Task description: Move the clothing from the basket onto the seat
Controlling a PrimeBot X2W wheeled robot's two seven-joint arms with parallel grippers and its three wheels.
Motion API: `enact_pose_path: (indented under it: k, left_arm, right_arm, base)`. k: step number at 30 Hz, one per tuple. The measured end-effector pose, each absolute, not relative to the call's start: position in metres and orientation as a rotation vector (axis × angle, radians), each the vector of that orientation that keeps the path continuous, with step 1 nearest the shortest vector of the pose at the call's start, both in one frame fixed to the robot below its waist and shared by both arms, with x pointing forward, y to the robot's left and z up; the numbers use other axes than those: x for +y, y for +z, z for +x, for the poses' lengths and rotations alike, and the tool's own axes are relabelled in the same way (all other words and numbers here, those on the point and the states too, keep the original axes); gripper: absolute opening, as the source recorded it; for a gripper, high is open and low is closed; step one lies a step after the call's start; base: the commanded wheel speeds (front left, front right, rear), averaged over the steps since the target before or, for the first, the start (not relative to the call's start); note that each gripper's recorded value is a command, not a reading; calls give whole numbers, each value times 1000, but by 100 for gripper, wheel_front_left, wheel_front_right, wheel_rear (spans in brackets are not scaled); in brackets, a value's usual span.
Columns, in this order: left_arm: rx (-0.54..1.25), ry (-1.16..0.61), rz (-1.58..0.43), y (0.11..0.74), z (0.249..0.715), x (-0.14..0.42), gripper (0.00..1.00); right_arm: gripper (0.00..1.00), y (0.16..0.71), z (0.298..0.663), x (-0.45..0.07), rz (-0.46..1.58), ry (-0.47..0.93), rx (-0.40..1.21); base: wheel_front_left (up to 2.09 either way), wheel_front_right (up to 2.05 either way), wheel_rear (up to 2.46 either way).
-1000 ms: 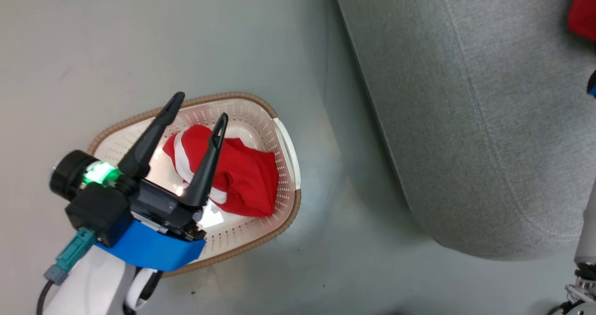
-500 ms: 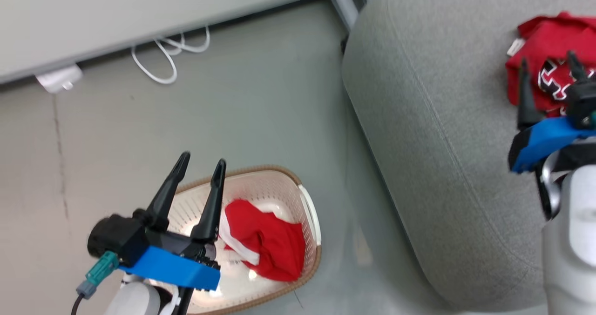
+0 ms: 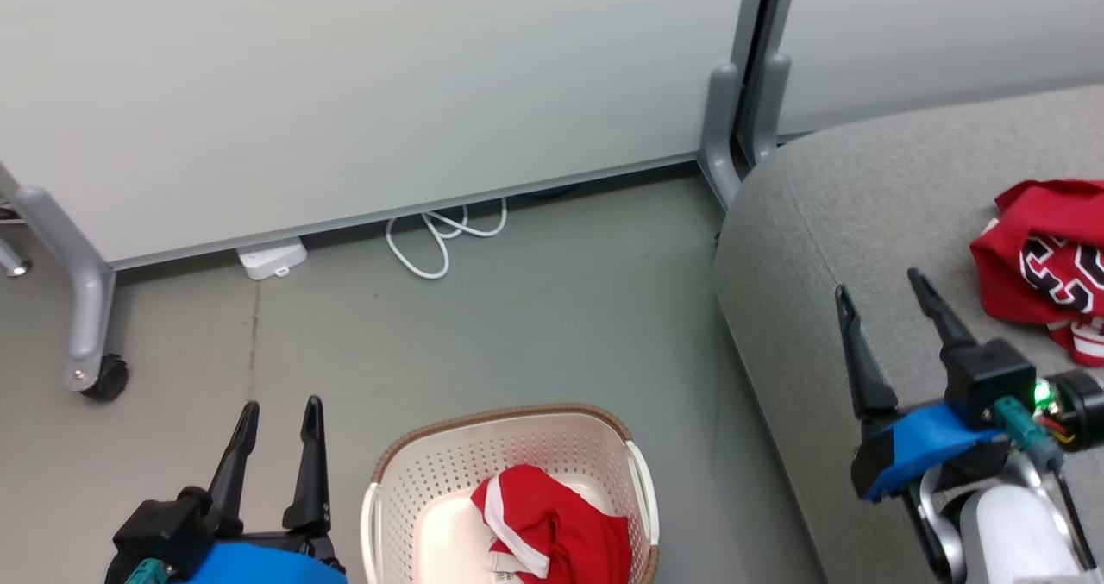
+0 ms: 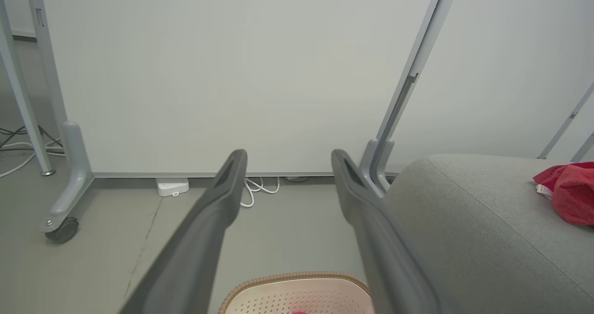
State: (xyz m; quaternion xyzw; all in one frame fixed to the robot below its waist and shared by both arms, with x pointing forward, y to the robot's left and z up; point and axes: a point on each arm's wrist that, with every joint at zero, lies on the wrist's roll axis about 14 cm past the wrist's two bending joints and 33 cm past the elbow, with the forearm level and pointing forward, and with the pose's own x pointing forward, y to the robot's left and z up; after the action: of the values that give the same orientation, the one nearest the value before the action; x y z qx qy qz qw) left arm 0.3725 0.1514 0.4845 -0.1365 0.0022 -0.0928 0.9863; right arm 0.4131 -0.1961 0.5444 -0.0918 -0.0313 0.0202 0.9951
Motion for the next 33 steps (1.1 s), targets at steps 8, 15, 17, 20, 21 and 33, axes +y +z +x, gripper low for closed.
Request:
enact_pose_path:
  k: [8,15,17,20,21,33]
  left_arm:
    - [-5,-52,-263,482,352,193,100]
    - [36,-4,-258,468,342,206,100]
    - [44,2,-258,465,340,208,100]
    - [50,9,-257,463,339,210,100]
    - [51,10,-257,463,339,210,100]
    - [69,-5,-254,458,340,206,100]
  right_arm:
    - [100,538,394,-160,-147,131,-66]
    - [100,526,383,-148,-94,166,-36]
    - [100,525,381,-148,-88,168,-33]
    - [100,523,379,-148,-81,167,-27]
    - [100,522,378,-149,-76,166,-23]
    - [100,519,377,-151,-63,158,-16]
  base:
    - [0,0,0]
    - [0,0,0]
    - [0,0,0]
    - [0,0,0]
    - [0,0,0]
    - [0,0,0]
